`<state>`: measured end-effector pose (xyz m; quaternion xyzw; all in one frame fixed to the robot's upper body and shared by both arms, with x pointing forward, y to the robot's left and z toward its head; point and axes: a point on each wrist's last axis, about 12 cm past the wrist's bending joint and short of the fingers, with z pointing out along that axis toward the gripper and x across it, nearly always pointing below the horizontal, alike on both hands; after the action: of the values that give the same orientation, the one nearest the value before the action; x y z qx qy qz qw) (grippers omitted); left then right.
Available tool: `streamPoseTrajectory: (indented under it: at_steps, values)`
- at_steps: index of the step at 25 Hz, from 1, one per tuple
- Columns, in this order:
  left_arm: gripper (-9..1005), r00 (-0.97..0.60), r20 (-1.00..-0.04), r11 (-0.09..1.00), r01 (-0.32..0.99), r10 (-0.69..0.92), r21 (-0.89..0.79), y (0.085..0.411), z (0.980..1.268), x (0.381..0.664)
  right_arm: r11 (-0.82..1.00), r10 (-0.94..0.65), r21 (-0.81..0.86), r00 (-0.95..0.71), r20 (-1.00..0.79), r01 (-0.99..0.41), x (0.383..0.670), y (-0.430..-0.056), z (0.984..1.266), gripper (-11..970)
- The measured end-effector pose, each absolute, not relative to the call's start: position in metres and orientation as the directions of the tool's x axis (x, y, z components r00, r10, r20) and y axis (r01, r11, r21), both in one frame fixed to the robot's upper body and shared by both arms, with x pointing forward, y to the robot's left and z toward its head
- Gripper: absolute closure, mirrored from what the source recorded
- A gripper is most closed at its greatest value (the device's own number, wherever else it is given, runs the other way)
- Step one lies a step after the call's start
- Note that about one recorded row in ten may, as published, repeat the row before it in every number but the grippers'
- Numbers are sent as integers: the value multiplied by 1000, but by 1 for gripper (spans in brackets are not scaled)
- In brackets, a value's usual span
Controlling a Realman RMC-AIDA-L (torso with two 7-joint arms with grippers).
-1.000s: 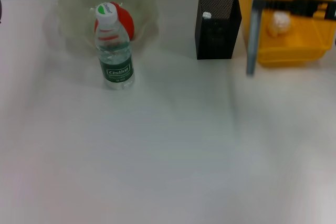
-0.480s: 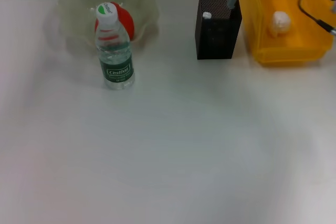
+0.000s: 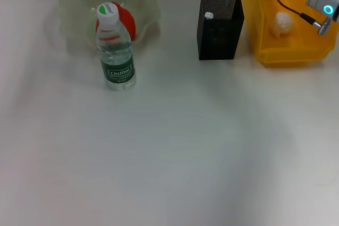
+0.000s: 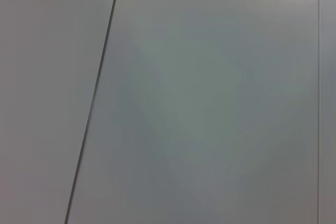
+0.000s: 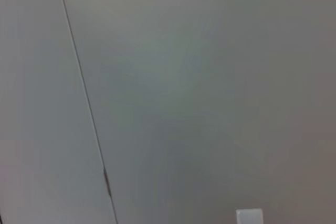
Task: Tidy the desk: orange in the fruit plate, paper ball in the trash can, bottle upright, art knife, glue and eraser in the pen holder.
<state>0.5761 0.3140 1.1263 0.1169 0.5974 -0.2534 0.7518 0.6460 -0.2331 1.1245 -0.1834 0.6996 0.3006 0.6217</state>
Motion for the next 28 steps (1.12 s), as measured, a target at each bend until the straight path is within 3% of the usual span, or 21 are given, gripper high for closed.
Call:
streamPoseTrajectory:
  at_steps: [7,18,19,23,25,28]
  values:
    - [266,157,-958,845,519,-241,-128,314,1126,577,738,23,143,-188,-982,-660,644,-221,1116,760]
    - [266,185,-940,827,544,-286,-144,314,1132,573,703,89,187,-177,-980,-686,628,-232,1113,704]
    - [266,185,-940,827,544,-286,-144,314,1132,573,703,89,187,-177,-980,-686,628,-232,1113,662]
    - [266,180,-925,796,580,-334,-174,318,1137,568,645,156,208,-139,-978,-736,619,-240,1129,492]
    - [266,174,-916,747,642,-362,-173,322,1144,563,584,180,224,-145,-973,-780,614,-244,1144,464]
    - [266,93,-921,601,782,-377,-167,330,1163,557,433,127,238,-202,-971,-869,605,-248,1173,422]
